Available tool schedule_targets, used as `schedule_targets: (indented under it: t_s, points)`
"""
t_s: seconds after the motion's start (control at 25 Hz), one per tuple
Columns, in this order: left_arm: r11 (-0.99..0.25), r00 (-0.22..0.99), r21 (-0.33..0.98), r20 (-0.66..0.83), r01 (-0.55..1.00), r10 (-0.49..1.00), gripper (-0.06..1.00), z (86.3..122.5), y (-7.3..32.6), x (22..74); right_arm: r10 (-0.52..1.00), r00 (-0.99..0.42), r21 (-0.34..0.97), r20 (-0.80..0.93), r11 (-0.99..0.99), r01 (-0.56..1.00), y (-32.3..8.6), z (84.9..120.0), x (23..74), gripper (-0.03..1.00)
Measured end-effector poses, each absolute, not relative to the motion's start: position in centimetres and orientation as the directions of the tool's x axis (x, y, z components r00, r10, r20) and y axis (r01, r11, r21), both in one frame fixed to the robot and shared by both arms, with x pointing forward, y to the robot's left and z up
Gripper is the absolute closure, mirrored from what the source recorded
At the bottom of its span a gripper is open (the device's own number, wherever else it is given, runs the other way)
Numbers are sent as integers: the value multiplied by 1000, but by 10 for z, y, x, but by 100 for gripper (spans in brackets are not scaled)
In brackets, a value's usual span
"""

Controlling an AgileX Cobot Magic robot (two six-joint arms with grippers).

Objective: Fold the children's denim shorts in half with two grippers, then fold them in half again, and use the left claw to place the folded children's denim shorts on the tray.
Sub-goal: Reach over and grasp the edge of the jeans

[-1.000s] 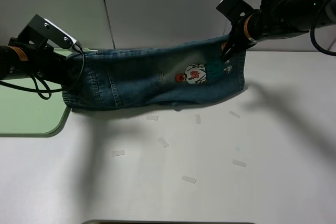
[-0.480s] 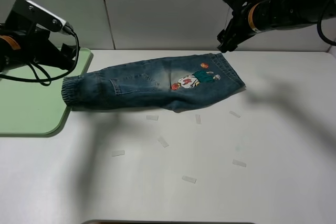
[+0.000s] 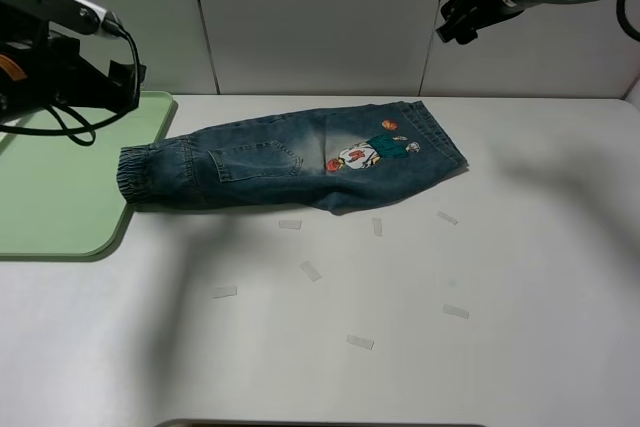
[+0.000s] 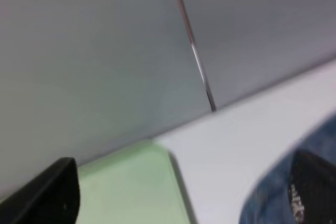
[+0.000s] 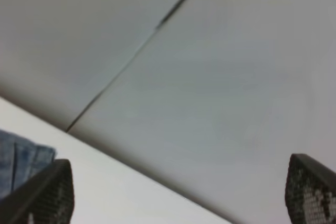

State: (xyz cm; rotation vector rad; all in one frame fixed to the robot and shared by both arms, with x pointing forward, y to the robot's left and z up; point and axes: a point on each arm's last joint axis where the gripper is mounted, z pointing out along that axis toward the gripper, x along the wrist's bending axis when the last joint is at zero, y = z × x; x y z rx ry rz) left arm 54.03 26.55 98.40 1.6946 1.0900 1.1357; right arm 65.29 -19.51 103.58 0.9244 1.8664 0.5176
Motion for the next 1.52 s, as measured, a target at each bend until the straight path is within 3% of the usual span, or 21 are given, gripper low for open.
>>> schedule_targets:
  t_s: [0.36, 0.6, 0.84, 1.0, 1.2, 1.32, 1.52]
  points:
    - [-153, 199, 988, 148, 12, 969, 15, 1104, 265, 510, 861, -161, 812, -482, 509, 286, -204, 1111, 620, 35]
    - [-62, 168, 995, 75, -80, 983, 15, 1166, 273, 445, 896, -150, 864, -419, 444, 238, -211, 1152, 591, 35]
    - [36, 67, 974, -22, -222, 998, 15, 1204, 293, 357, 932, -150, 917, -329, 354, 187, -216, 1185, 562, 35]
    - [33, -39, 949, -48, -312, 998, 15, 1213, 309, 295, 939, -148, 932, -310, 330, 147, -220, 1202, 546, 35]
    - [86, -126, 965, -120, -249, 985, 15, 1198, 323, 251, 953, -142, 953, -267, 284, 111, -224, 1218, 530, 35]
    - [114, -68, 984, -124, -135, 990, 15, 1182, 319, 235, 957, -136, 958, -258, 272, 96, -227, 1225, 520, 35]
    - [6, 153, 993, -24, 120, 988, 15, 1155, 298, 223, 963, -137, 965, -233, 246, 86, -231, 1236, 505, 35]
